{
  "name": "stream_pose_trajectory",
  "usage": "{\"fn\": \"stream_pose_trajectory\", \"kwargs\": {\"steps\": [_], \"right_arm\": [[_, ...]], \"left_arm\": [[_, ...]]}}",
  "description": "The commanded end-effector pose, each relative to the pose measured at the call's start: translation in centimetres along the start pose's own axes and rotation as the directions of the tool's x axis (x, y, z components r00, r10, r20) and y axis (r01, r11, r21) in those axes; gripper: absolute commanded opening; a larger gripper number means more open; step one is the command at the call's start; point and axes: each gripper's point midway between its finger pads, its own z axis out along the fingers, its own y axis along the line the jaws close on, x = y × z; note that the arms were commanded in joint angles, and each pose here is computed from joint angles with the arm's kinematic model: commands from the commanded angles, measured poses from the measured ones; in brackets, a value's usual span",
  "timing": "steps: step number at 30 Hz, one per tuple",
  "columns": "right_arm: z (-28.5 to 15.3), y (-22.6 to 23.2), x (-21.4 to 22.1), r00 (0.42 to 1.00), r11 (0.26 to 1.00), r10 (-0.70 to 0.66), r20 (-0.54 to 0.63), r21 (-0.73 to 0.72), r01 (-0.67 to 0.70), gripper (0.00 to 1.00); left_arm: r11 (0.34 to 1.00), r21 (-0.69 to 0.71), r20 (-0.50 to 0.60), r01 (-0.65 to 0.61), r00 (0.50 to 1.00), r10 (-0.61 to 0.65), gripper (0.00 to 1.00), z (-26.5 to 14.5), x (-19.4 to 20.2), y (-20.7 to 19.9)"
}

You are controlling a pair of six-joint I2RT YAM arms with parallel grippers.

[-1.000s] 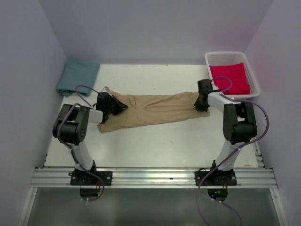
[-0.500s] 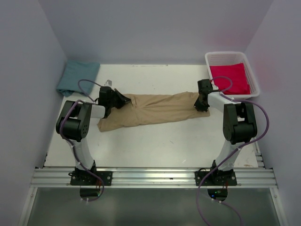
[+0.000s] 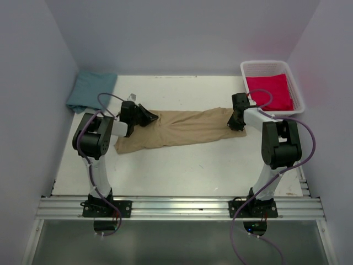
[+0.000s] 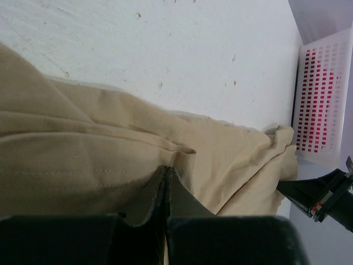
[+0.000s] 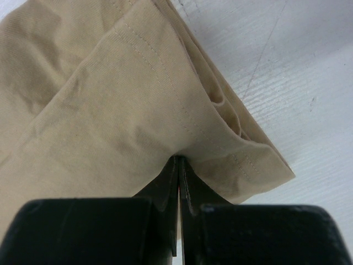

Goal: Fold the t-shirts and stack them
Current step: Fold the other side of the tshirt into a rectangle, then rotate the tshirt 90 degrees

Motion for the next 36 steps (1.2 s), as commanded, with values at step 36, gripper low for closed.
{"fn": "stream_pose_trajectory", "kwargs": {"steps": [36], "right_arm": [[-0.5, -5.5, 8.2, 0.969, 0.983, -0.101, -0.225, 0.126, 0.132, 0.0]], "left_arm": [[0.93, -0.361, 0.137, 0.06, 0.99, -0.011, 0.0, -6.0, -4.1, 8.2]]}}
